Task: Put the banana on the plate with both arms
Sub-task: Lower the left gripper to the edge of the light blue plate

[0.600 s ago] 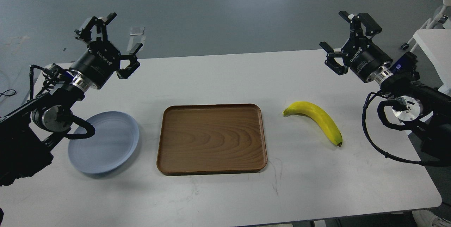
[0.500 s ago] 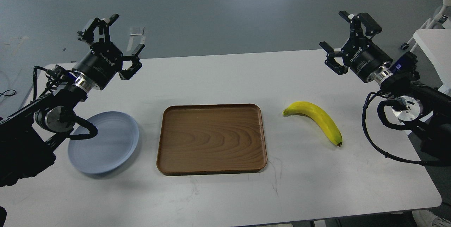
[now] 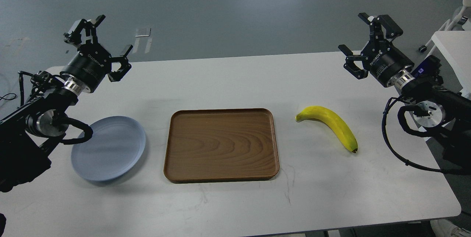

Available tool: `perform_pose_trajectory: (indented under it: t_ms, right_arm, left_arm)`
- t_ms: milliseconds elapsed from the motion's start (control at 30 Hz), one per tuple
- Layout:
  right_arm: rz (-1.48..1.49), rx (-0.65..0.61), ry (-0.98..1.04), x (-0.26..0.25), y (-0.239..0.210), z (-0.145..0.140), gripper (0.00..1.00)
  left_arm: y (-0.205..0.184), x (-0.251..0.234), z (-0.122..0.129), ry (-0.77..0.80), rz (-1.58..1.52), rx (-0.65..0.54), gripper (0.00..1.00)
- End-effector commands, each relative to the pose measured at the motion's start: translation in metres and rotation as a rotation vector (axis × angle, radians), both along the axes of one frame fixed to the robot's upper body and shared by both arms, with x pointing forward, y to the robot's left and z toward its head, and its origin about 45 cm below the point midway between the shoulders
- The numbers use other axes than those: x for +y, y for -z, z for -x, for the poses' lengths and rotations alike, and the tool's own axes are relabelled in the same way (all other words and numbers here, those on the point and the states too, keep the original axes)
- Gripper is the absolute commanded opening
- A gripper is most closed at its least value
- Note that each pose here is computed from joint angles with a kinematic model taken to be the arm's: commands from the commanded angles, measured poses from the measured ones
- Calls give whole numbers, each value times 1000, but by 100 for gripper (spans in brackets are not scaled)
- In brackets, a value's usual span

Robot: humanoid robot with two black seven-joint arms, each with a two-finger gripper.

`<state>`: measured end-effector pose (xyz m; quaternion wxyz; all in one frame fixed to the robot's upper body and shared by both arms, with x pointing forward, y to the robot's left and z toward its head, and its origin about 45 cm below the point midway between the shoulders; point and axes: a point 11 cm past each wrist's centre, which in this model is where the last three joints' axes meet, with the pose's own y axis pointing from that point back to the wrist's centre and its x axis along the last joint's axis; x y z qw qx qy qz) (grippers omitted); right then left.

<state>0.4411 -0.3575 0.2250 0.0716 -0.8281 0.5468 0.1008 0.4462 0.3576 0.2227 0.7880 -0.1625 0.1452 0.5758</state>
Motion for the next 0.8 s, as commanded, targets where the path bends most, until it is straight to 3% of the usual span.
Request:
perform_pose_trajectory:
  t_ms: [0,133,400,567,767]
  right_arm:
    - [3,2,4,-2,1,1,100]
    - [2,1,5,-3,0,1,100]
    - [2,13,13,-4,6,3,100]
    - [-4,12,10,-2,7,2,100]
    - [-6,7,10,-1,5,1,100]
  left_arm:
    - [-22,15,-1,13,-110,-67,100]
    - [-74,17,17,225,-528,-189,100]
    - [-91,20,69,546,-1175,-250,100]
    - [-40,57,101,742,-1648,-154,100]
    - [8,98,119,808,-1810,-30,100]
